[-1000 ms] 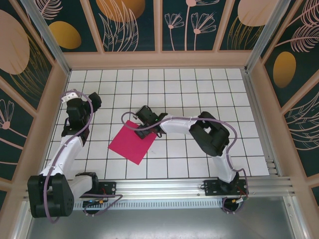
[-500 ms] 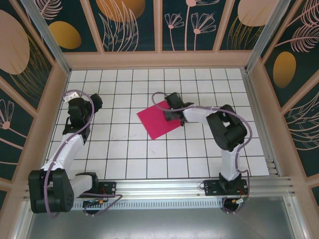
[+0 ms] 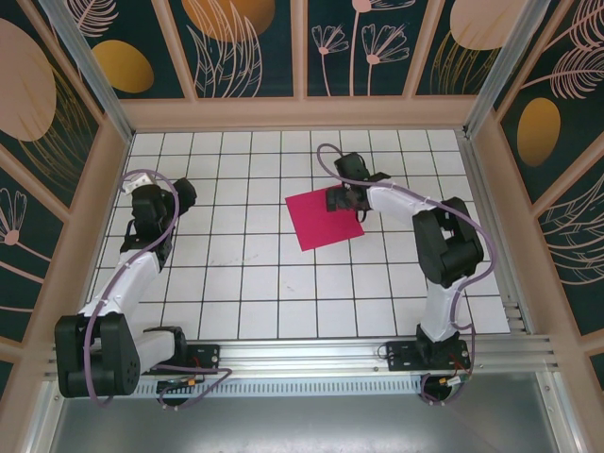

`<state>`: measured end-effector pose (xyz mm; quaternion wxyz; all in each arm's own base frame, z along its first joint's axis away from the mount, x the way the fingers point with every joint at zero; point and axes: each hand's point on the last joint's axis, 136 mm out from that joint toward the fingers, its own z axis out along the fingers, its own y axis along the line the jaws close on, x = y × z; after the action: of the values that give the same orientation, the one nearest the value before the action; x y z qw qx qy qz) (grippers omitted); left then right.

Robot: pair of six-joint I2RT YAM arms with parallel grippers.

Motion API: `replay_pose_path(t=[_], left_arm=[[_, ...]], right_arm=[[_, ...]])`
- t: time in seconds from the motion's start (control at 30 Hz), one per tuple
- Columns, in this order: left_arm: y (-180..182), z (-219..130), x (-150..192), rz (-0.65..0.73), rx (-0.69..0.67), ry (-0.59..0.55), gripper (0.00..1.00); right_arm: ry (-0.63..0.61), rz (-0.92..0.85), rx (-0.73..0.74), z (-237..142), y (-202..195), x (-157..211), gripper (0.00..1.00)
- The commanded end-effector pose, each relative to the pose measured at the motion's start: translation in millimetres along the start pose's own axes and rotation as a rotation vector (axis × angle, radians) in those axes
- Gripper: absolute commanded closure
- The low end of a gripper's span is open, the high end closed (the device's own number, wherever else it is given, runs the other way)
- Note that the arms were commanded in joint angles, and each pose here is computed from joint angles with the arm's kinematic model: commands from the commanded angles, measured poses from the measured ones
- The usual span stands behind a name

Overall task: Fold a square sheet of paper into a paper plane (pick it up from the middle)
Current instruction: Move the square sheet of paper to the center of the table, then first fold in half a square sheet of paper at the center of the table.

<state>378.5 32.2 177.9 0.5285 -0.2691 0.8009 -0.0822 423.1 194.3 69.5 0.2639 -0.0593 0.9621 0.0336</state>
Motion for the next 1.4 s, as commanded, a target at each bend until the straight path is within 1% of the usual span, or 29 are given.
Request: replay_pose_path(t=[0.0,0.13,0.43,0.67,0.87,1.03,1.37], left_arm=[[-10,0,-5,-0.032,0.041,0.006,0.02],[-13,2,-1,-0.044,0.062,0.026,0.01],[-14,7,9,-0.054,0.074,0.065,0.02],[-14,11,13,-0.06,0.073,0.082,0.02],[-14,12,16,-0.063,0.074,0.093,0.02],[-15,14,18,-0.067,0.078,0.103,0.01],[-15,17,23,-0.073,0.083,0.123,0.02]], right_arm=[[0.075,0.01,-0.128,-3,36,7,0.04],[0.132,-0.043,-0.119,13,49,15,0.04],[0.186,-0.094,-0.067,33,43,25,0.04],[0.24,-0.15,-0.1,44,57,45,0.04],[0.296,-0.16,-0.059,59,47,68,0.04],[0.339,-0.142,-0.043,67,35,87,0.1],[0.293,-0.131,-0.04,61,37,69,0.2]])
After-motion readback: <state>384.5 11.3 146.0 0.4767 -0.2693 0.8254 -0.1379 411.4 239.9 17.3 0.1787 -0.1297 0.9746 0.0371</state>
